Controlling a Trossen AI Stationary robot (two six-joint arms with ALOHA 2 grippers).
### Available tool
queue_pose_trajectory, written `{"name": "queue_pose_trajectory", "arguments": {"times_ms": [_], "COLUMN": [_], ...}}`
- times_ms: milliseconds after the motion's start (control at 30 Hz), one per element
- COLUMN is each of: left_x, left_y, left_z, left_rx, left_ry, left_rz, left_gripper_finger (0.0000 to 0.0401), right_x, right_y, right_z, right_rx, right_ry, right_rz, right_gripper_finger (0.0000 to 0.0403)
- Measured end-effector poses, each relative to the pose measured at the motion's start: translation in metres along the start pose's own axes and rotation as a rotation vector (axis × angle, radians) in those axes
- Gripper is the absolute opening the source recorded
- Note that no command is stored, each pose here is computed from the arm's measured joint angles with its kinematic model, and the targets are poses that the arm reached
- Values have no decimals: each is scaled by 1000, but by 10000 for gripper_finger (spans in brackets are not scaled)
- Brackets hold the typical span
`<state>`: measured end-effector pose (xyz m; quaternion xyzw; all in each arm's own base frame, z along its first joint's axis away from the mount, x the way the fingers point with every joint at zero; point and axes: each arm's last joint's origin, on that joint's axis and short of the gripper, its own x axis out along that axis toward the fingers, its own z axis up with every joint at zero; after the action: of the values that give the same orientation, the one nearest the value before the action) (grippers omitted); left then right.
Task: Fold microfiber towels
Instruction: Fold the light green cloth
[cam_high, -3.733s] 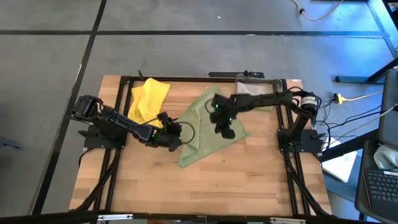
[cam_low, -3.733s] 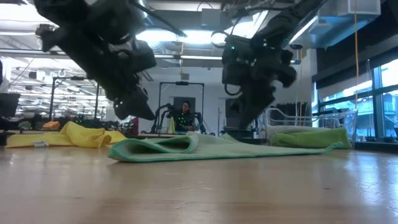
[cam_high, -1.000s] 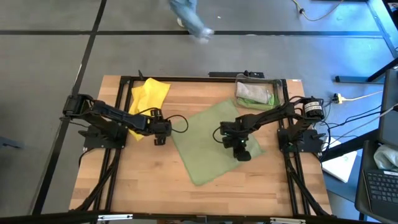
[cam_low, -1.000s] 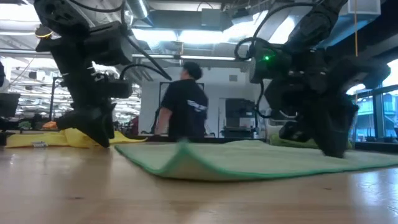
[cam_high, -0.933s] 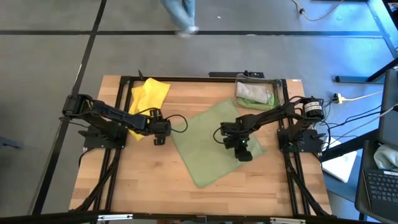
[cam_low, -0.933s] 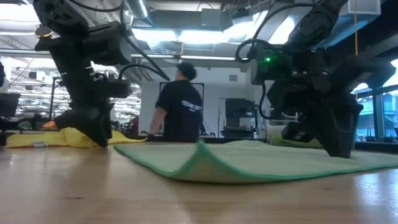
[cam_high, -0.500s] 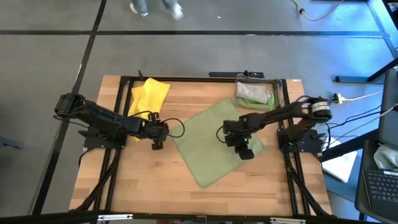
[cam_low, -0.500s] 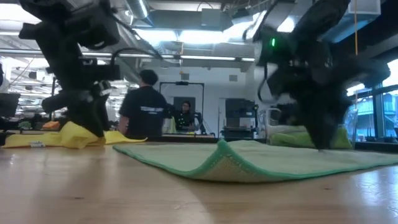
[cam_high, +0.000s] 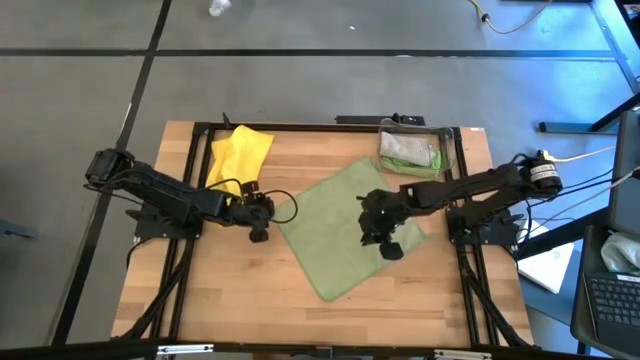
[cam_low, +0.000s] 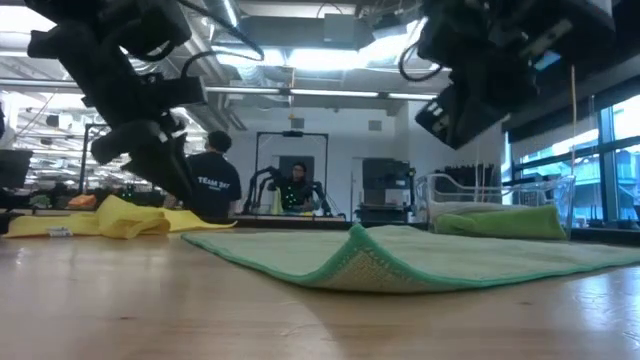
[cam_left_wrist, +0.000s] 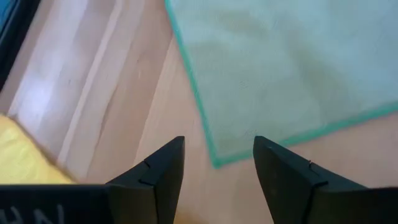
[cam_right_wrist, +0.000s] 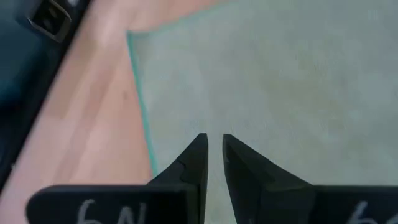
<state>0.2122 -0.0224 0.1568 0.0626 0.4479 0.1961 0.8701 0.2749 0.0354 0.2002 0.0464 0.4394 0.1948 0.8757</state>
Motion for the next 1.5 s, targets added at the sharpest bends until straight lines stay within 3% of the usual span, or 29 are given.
{"name": "queue_pose_trajectory", "arguments": {"times_ms": [133, 300, 433, 533, 633, 733, 900, 1033, 1233, 1367, 1500], "left_x": [-4, -13, -19, -28, -37, -44, -46, -49, -56, -57, -58], "left_y": [-9, -23, -27, -26, -22, -21, -26, -32, -43, -43, -45], "left_z": [2, 2, 25, 49, 65, 74, 73, 70, 66, 67, 66], "left_rx": [-67, -107, -59, -19, -13, -10, 18, 15, 21, 28, 58], "left_ry": [-38, -92, -329, -553, -732, -852, -864, -847, -847, -866, -876], "left_rz": [-38, -82, -62, -76, -127, -227, -339, -371, -427, -421, -425], "left_gripper_finger": [185, 185, 185, 185, 185, 185, 185, 185, 185, 185, 185], "right_x": [16, 40, 58, 72, 91, 114, 147, 149, 135, 140, 148], "right_y": [20, 57, 84, 97, 103, 103, 100, 106, 126, 139, 149], "right_z": [9, 11, 12, 13, 13, 17, 27, 42, 81, 74, 60], "right_rx": [-56, -187, -309, -327, -325, -334, -374, -349, -224, -155, -122], "right_ry": [-71, -138, -225, -315, -335, -308, -247, -194, -321, -322, -266], "right_rz": [45, -75, -189, -203, -200, -265, -340, -319, -284, -330, -377], "right_gripper_finger": [53, 53, 53, 53, 53, 53, 53, 62, 129, 177, 193]}}
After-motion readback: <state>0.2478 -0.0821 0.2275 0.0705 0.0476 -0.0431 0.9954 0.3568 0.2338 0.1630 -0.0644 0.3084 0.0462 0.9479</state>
